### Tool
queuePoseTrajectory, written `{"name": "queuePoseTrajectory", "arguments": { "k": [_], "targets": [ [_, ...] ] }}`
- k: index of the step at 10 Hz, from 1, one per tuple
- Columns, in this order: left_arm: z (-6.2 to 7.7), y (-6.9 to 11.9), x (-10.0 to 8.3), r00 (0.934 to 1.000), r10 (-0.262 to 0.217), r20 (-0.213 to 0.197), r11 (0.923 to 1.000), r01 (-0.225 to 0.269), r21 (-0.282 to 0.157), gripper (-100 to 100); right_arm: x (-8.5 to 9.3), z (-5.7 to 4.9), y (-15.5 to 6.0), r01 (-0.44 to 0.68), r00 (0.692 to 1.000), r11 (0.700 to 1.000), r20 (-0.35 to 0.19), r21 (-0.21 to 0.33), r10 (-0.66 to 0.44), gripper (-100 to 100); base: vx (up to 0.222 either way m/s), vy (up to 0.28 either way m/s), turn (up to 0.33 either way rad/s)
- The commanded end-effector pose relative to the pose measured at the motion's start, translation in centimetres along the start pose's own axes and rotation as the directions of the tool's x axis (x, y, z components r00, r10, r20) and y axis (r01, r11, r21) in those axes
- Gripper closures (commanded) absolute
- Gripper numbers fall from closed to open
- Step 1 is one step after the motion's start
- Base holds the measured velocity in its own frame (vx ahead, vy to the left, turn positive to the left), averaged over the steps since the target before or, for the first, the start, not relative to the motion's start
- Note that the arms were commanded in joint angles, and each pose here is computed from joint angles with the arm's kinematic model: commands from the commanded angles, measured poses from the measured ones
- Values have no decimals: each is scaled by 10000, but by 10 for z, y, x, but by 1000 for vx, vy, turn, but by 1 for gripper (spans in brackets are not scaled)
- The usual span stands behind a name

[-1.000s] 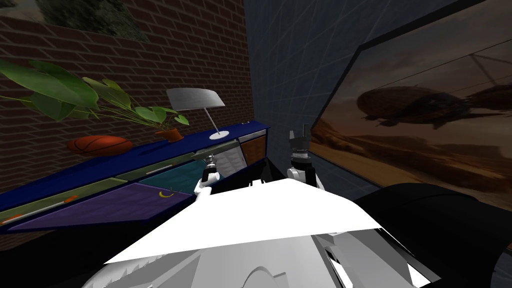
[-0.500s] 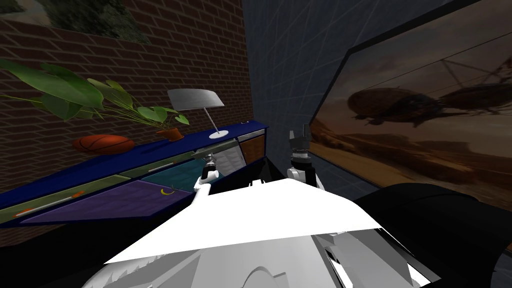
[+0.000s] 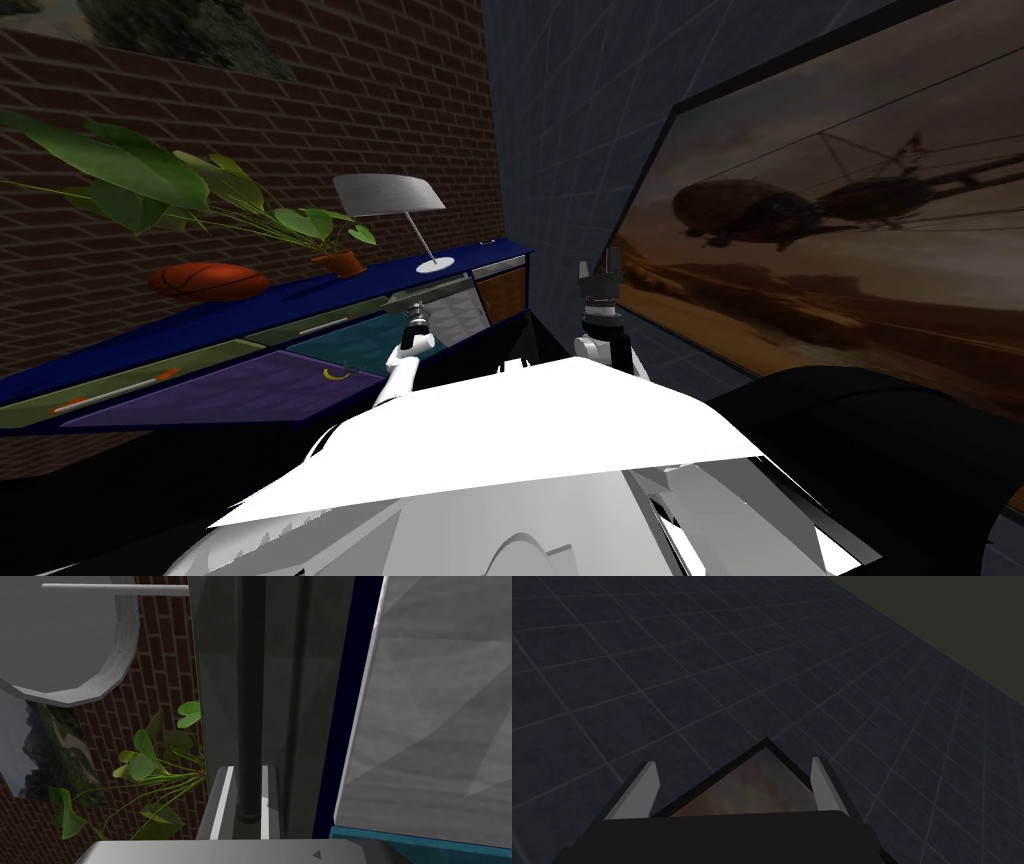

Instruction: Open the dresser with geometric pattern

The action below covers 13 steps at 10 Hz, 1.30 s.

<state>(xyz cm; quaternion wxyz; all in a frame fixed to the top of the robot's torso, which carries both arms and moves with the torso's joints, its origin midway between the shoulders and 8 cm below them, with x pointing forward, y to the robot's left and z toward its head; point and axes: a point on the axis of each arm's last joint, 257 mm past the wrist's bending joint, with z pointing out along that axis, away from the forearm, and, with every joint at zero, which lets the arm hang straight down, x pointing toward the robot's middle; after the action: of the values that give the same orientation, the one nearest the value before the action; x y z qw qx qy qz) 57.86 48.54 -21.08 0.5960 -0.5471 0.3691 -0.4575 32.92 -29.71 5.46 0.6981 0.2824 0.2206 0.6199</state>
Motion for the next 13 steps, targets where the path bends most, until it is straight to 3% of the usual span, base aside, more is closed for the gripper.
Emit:
{"name": "queuePoseTrajectory", "arguments": {
  "k": [1, 2, 7, 9, 10, 11, 13],
  "targets": [
    [1, 3, -1, 10000, -11, 36, 10000, 11, -96, 100, 0, 0, 0, 1, 10000, 10000, 0, 1, -1, 0, -15, -10, -3],
    [10, -5, -3, 10000, -11, 53, 9999, 12, -136, -100, 0, 0, 0, 2, 10000, 10000, 0, 1, -2, 0, -30, -18, -11],
    [39, -41, -8, 9999, 2, 103, 9999, -1, -130, -100, 0, 0, 0, 1, 10000, 10000, 0, 0, -1, 0, -46, -23, -11],
    [43, -47, -9, 9999, 3, 112, 9999, -2, -128, -100, 0, 0, 0, 2, 10000, 10000, 0, 1, -2, 0, -33, -18, -5],
    [40, -40, -8, 9999, -1, 114, 9998, 3, -178, -100, 0, 0, 0, 2, 10000, 10000, 0, 1, -2, 0, -9, -6, 1],
    [40, -40, -9, 9999, 2, 122, 9998, 1, -209, 0, 0, 0, 0, 2, 10000, 10000, 0, 1, -2, 0, 0, 0, 0],
    [39, -38, -9, 9999, 4, 128, 9997, -1, -240, 0, 0, 0, 0, 2, 10000, 10000, 0, 1, -2, 0, 0, 0, 0]
  ]
}}
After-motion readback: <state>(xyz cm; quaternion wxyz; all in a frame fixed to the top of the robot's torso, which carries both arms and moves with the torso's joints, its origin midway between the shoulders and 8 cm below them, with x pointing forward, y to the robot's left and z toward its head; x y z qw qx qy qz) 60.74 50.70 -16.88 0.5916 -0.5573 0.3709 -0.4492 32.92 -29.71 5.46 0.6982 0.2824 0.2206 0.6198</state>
